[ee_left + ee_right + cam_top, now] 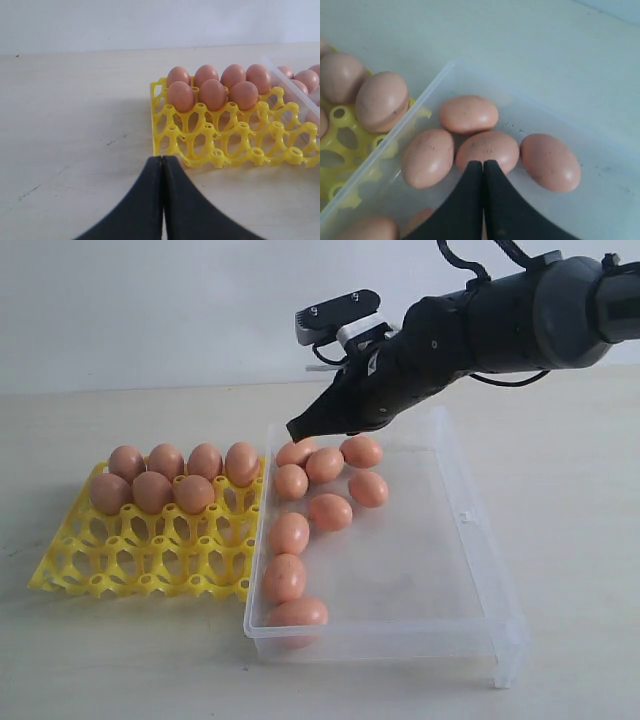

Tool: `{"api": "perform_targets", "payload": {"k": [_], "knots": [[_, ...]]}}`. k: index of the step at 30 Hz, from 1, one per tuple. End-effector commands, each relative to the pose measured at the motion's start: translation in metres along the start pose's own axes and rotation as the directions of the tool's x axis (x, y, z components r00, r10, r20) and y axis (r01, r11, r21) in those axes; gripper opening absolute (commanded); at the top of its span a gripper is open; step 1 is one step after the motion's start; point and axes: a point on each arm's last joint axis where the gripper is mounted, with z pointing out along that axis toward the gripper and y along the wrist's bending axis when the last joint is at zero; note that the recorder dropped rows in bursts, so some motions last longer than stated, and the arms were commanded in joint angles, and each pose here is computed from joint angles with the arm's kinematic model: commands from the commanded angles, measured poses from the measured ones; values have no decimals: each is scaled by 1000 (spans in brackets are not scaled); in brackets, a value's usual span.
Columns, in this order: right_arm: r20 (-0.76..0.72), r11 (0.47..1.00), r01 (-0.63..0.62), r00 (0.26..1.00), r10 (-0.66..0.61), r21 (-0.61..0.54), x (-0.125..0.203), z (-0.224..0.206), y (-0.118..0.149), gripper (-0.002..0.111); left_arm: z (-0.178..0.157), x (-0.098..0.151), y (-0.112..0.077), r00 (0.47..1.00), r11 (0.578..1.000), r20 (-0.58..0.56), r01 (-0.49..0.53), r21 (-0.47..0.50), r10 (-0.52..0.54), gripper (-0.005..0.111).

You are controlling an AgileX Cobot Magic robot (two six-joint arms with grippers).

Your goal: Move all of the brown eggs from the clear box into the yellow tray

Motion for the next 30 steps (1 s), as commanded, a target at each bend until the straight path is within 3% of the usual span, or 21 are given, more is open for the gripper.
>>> {"api": "perform_targets", "payload": {"k": [1, 6, 9, 15, 30], "knots": [[-50, 1000, -1, 999, 1, -6, 6, 0, 2, 14, -1, -2, 0, 1000, 1000, 19, -2, -2, 2, 0], [-119, 1000, 0, 993, -1, -10, 18, 12, 2, 43, -1, -2, 0, 1000, 1000, 19, -2, -2, 2, 0], [-140, 1000, 2, 990, -3, -10, 23, 20, 2, 52, -1, -2, 0, 1000, 1000, 19, -2, -2, 2, 0], [-221, 1000, 5, 975, -9, -19, 42, 41, 6, 53, -1, -2, 0, 1000, 1000, 19, -2, -2, 2, 0], [-221, 1000, 4, 975, -8, -17, 57, 67, 6, 53, -1, -2, 0, 1000, 1000, 19, -2, -2, 2, 0]]}}
